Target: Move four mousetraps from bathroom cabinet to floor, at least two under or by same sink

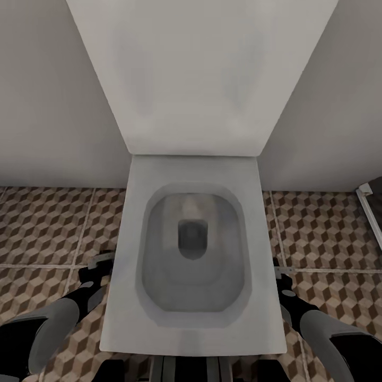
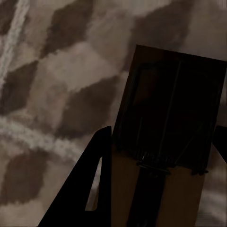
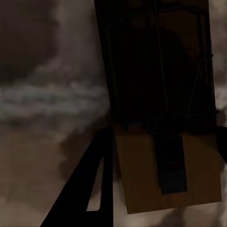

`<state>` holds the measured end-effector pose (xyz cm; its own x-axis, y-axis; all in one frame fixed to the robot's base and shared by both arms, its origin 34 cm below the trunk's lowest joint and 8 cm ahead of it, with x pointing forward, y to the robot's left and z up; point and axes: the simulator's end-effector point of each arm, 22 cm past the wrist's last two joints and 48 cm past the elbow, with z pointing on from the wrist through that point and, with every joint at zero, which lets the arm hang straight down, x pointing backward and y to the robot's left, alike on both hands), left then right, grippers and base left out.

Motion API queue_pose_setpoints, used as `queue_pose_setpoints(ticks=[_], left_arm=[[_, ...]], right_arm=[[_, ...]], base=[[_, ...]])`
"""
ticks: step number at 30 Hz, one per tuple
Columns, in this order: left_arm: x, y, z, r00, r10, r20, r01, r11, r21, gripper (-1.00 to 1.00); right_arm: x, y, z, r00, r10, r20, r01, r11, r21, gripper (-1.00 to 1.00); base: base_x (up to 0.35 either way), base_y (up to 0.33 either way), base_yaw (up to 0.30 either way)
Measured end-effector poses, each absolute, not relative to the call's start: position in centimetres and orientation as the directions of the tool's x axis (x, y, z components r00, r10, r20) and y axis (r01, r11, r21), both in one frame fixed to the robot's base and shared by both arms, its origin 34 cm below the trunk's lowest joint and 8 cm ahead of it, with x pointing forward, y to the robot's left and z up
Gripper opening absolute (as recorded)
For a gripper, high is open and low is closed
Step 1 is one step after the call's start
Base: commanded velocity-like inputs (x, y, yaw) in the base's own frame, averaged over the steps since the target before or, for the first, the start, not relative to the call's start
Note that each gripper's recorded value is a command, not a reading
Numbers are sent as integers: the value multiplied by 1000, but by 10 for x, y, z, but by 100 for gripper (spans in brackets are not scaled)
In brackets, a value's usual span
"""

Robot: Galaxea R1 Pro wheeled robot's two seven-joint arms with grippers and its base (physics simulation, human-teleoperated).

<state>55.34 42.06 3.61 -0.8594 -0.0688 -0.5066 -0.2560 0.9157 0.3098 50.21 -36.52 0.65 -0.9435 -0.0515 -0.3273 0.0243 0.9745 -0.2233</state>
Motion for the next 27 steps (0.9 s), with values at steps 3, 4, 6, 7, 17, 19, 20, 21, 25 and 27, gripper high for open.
queue_pose_setpoints(ticks=[3,4,6,7,17,19,20,21,25,27], left_arm=[[553,427,38,-859,-66,-507,-258,913,317,-100],[553,428,38,-859,-66,-508,-258,912,318,-100],[553,430,38,-859,-65,-508,-258,912,320,-100],[553,430,38,-859,-65,-508,-258,911,321,-100],[553,431,38,-860,-65,-506,-258,911,321,-100],[552,431,38,-860,-65,-506,-258,911,321,-100],[552,431,38,-860,-65,-506,-258,911,321,-100],[552,430,38,-860,-65,-506,-258,911,321,-100],[552,430,38,-861,-66,-504,-258,911,321,-100],[552,430,38,-861,-66,-504,-257,911,321,-100]], right_arm=[[502,-365,7,-944,-52,-326,24,974,-223,-100],[502,-365,7,-944,-51,-326,24,974,-223,-100],[502,-365,7,-944,-51,-327,24,974,-223,-100],[502,-365,7,-944,-51,-326,24,974,-223,-100],[502,-365,7,-944,-52,-326,24,974,-224,-100],[502,-365,7,-944,-52,-326,24,974,-224,-100],[502,-365,7,-944,-52,-326,24,974,-224,-100],[502,-365,7,-944,-52,-326,24,974,-224,-100],[502,-365,7,-944,-52,-327,24,974,-223,-100],[502,-365,7,-944,-52,-326,24,974,-223,-100]], base=[[0,0,0],[0,0,0],[0,0,0],[0,0,0],[0,0,0],[0,0,0],[0,0,0],[0,0,0],[0,0,0],[0,0,0]])
